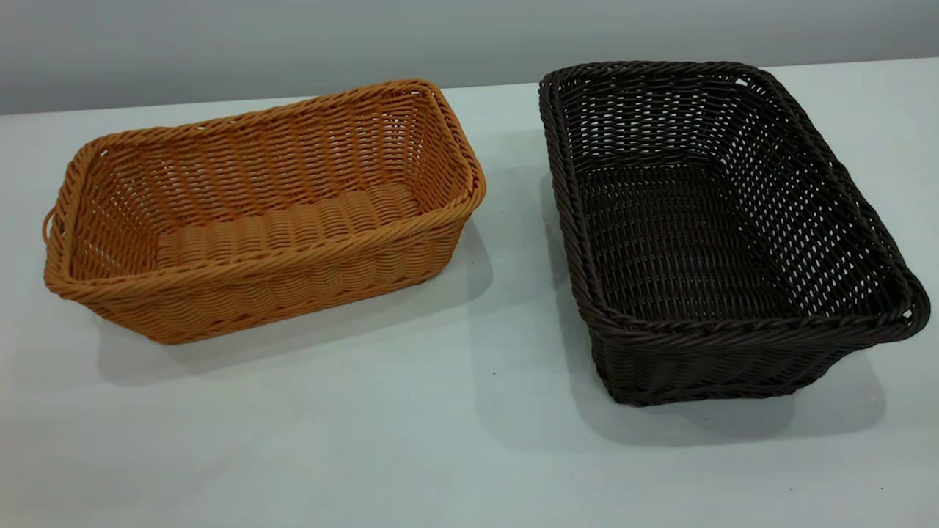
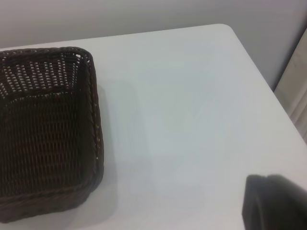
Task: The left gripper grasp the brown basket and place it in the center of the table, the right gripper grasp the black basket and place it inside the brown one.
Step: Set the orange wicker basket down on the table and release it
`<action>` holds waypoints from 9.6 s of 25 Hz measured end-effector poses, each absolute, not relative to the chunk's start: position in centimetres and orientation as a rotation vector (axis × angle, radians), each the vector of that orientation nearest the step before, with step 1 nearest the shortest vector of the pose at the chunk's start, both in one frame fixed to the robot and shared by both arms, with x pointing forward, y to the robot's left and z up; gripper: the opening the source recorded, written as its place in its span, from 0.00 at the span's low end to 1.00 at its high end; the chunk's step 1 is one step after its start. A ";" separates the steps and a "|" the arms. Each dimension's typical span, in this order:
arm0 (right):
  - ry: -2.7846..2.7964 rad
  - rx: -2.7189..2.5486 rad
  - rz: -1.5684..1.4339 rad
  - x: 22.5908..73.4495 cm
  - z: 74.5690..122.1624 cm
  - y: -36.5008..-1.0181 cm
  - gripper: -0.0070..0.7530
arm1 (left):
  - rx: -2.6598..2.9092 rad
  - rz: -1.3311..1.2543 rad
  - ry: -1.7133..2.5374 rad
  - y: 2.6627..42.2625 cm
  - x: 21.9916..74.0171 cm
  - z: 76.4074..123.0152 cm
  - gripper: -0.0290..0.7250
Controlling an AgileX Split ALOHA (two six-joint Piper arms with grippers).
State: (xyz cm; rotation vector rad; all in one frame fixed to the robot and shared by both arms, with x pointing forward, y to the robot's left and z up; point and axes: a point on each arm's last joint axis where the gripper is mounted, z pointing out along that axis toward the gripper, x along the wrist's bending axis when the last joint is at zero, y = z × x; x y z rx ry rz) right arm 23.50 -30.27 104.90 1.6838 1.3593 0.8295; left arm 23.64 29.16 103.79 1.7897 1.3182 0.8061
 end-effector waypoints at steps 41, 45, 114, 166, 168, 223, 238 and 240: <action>1.361 1.685 0.836 23.5 104.9 -30.2 0.02 | 1.790 0.807 1.318 29.2 23.6 103.8 0.04; 1.361 1.685 0.835 23.5 104.9 -30.2 0.02 | 1.783 0.809 1.314 29.1 23.7 103.8 0.04; 0.816 2.831 1.603 37.8 106.7 -27.3 0.60 | 2.760 0.510 0.565 20.8 48.7 96.0 0.57; 0.435 3.294 0.621 45.8 90.9 -18.9 0.59 | 2.799 0.488 0.504 19.7 50.8 94.3 0.57; 0.428 3.285 0.614 46.0 90.4 -18.9 0.58 | 2.801 0.483 0.503 19.7 50.8 94.3 0.57; 0.300 3.217 0.622 48.8 85.9 -18.6 0.17 | 2.864 0.474 0.418 18.9 52.8 88.0 0.31; 0.189 3.236 0.558 49.2 85.9 -20.4 0.17 | 2.956 0.384 0.175 18.8 52.1 87.3 0.18; 0.192 3.235 0.538 49.3 85.9 -21.1 0.17 | 2.965 0.364 0.134 18.4 51.8 87.2 0.18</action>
